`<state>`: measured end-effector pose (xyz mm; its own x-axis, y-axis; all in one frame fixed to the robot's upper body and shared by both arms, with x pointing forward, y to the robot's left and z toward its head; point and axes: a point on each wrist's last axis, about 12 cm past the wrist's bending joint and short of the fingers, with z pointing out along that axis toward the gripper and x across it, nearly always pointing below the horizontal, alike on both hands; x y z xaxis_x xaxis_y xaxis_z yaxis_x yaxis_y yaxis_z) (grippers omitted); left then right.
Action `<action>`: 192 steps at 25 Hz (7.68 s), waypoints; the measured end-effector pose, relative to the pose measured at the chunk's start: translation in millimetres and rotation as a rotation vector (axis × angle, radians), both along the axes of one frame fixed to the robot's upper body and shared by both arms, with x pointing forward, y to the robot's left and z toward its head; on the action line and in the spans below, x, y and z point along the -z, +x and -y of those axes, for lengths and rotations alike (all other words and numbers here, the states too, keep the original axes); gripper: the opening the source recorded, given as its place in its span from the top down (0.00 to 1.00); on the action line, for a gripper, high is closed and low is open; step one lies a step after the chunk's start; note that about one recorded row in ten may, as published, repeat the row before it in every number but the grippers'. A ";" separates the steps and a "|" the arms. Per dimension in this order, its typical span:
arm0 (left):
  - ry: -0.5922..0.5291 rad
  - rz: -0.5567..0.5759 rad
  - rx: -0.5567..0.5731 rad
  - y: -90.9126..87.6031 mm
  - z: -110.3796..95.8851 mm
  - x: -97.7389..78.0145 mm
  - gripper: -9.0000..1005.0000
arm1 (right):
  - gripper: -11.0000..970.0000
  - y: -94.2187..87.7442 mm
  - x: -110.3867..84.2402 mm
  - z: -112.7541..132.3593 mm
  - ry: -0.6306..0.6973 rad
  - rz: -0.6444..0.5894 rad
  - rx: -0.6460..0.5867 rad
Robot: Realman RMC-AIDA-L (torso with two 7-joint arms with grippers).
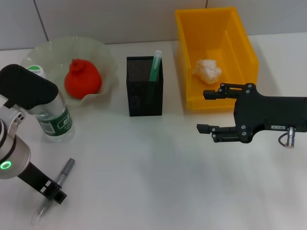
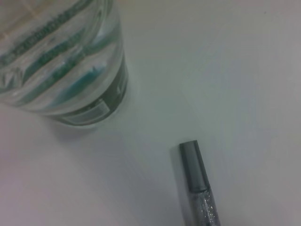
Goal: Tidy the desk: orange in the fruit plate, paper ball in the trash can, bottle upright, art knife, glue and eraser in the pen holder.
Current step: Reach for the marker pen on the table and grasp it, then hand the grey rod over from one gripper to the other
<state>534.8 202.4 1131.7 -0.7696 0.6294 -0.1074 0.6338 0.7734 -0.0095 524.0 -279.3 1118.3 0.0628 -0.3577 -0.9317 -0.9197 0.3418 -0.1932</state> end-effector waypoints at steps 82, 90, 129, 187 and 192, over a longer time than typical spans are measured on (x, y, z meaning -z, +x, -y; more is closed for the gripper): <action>-0.001 -0.003 0.014 7.1 5.4 -2.1 0.89 | 0.22 2.6 0.2 1.2 -0.001 0.012 0.014; -0.004 -0.008 0.015 6.3 5.3 -2.4 0.89 | 0.22 3.0 0.3 0.7 0.000 0.011 0.012; -0.001 -0.029 0.015 6.5 6.0 5.1 0.63 | 0.22 1.5 1.9 1.0 -0.002 0.015 0.013; -0.220 0.182 0.110 17.8 44.5 -36.9 0.84 | 0.22 5.0 12.6 14.4 0.011 -0.006 0.119; -0.272 0.208 0.131 15.7 51.1 -46.5 0.85 | 0.22 3.5 15.3 16.3 0.013 -0.014 0.131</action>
<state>550.4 151.3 1178.2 -0.6282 0.6482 -0.4304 0.7376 0.6722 -0.0642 527.5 -295.6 1103.0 0.0030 -0.3498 -0.9368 -0.8695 0.4619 -0.1752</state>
